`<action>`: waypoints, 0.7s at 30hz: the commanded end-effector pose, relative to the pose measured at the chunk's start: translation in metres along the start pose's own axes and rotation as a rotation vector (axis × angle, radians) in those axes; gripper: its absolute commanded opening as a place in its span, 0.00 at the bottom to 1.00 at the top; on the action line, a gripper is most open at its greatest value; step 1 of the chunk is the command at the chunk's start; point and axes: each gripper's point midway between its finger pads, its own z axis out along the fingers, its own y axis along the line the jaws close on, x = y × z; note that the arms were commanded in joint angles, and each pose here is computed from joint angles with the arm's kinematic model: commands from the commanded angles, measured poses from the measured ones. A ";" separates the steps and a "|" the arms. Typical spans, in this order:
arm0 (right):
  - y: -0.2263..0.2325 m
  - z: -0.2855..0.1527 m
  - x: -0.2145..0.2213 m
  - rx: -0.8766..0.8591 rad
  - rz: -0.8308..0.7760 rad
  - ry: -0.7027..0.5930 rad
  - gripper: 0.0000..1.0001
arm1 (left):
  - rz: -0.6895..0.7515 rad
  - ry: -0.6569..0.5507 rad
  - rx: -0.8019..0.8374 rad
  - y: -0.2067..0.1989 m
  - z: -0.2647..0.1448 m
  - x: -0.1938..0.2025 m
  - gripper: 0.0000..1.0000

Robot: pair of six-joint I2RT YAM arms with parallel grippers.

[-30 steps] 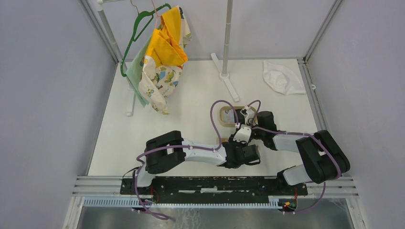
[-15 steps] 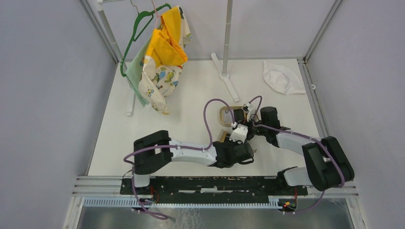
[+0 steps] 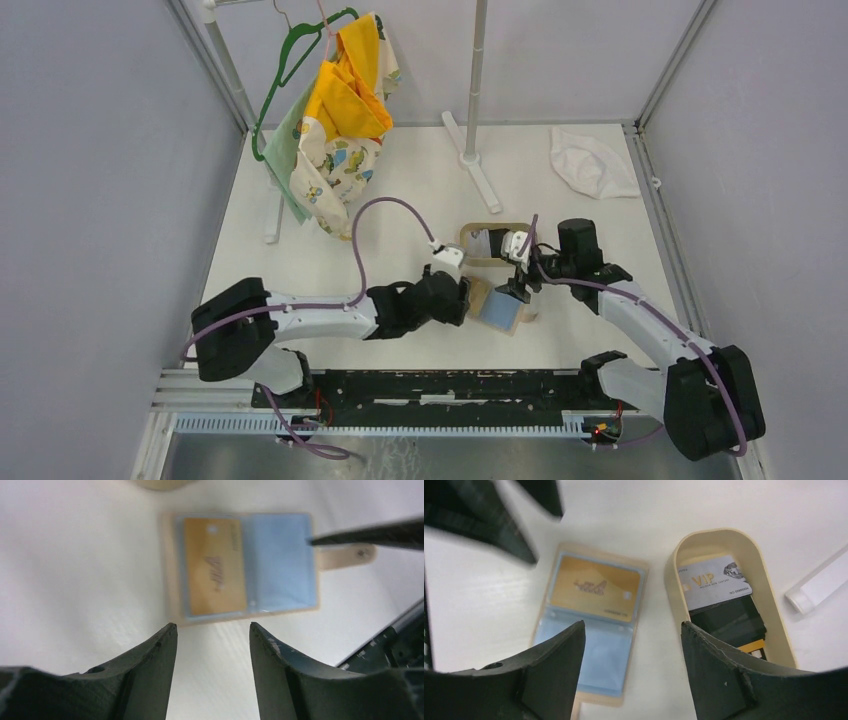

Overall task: Put the credit cards into the card holder
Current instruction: Insert the credit card into the card holder.

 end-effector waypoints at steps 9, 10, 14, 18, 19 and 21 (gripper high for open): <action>-0.008 0.012 0.071 -0.040 -0.098 0.364 0.60 | -0.192 -0.069 0.207 0.045 0.008 -0.023 0.69; -0.008 0.013 0.074 -0.039 -0.072 0.377 0.61 | -0.198 -0.063 0.213 0.046 0.010 -0.020 0.69; -0.004 0.019 0.079 -0.053 -0.015 0.398 0.66 | -0.208 -0.049 0.223 0.047 0.015 -0.014 0.68; 0.012 0.029 0.078 -0.140 0.025 0.392 0.68 | -0.213 -0.043 0.232 0.046 0.015 -0.011 0.67; 0.018 0.032 0.076 -0.180 0.035 0.383 0.68 | -0.212 -0.040 0.245 0.044 0.013 -0.010 0.67; 0.031 0.040 0.071 -0.258 0.044 0.372 0.66 | -0.215 -0.043 0.250 0.044 0.011 -0.010 0.67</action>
